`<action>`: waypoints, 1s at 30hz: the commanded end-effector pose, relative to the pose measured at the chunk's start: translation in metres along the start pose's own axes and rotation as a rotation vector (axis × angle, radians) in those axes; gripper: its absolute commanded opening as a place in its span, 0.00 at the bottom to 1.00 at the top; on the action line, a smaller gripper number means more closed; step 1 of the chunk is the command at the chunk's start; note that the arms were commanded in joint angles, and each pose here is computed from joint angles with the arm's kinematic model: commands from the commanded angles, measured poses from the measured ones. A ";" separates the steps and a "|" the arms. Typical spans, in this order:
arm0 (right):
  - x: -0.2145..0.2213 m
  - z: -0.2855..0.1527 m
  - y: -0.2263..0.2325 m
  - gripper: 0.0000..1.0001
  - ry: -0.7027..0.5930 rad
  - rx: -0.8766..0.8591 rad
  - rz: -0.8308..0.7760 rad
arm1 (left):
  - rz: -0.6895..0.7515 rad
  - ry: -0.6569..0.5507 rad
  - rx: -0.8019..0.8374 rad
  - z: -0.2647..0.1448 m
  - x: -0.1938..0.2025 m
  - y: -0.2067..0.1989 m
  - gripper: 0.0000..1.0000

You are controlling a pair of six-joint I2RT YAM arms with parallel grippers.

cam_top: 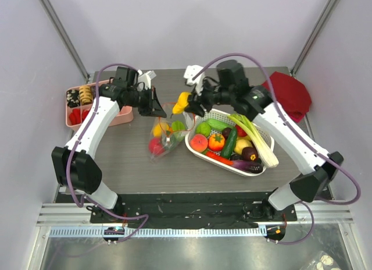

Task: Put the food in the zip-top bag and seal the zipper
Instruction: Place the fake fruit in the zipper food storage bag.

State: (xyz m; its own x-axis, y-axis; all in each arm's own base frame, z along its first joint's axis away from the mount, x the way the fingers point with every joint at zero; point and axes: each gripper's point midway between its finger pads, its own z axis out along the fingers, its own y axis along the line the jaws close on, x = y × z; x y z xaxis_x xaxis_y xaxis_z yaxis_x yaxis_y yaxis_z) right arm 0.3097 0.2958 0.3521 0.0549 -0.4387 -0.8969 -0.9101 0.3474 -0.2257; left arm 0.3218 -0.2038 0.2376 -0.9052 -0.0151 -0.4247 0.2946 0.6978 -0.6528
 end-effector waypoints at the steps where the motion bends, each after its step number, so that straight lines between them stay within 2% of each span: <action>1: 0.003 0.038 0.022 0.36 0.022 -0.071 -0.081 | 0.034 -0.032 0.028 -0.006 -0.010 -0.009 0.00; 4: 0.012 0.061 0.030 0.36 0.038 -0.107 -0.074 | 0.036 -0.033 0.030 -0.007 -0.010 -0.010 0.00; 7: 0.019 0.076 0.033 0.48 0.046 -0.127 -0.043 | 0.032 -0.033 0.031 -0.007 -0.011 -0.010 0.00; 9: 0.023 0.081 0.033 0.67 0.053 -0.128 -0.023 | 0.031 -0.031 0.031 -0.006 -0.010 -0.010 0.00; 10: 0.025 0.082 0.032 0.83 0.061 -0.121 -0.014 | 0.032 -0.031 0.031 -0.006 -0.011 -0.010 0.00; 13: 0.021 0.074 0.027 0.95 0.068 -0.081 0.016 | 0.030 -0.028 0.027 -0.006 -0.010 -0.009 0.01; 18: 0.011 0.041 0.017 0.98 0.052 -0.023 0.030 | 0.029 -0.020 0.030 -0.005 -0.008 -0.008 0.01; 21: 0.025 0.012 0.002 0.98 0.059 0.027 0.088 | 0.034 -0.026 0.031 -0.007 -0.008 -0.010 0.01; 25: 0.074 -0.018 -0.009 0.95 0.141 0.053 0.160 | 0.034 -0.031 0.035 -0.008 -0.007 -0.011 0.01; 26: 0.100 -0.021 -0.002 0.95 0.202 0.030 0.152 | 0.032 -0.030 0.034 -0.008 -0.007 -0.011 0.01; 30: 0.149 -0.028 0.020 0.93 0.335 -0.051 0.107 | 0.026 -0.029 0.044 -0.007 -0.008 -0.012 0.01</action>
State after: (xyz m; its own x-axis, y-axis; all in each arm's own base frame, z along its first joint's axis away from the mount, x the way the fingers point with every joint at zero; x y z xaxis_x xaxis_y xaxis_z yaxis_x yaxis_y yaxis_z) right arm 0.3182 0.2222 0.2754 -0.1671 -0.5283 -0.8325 -0.8602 0.4908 -0.1388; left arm 0.3221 -0.2044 0.2357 -0.9088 -0.0147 -0.4170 0.2900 0.6963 -0.6565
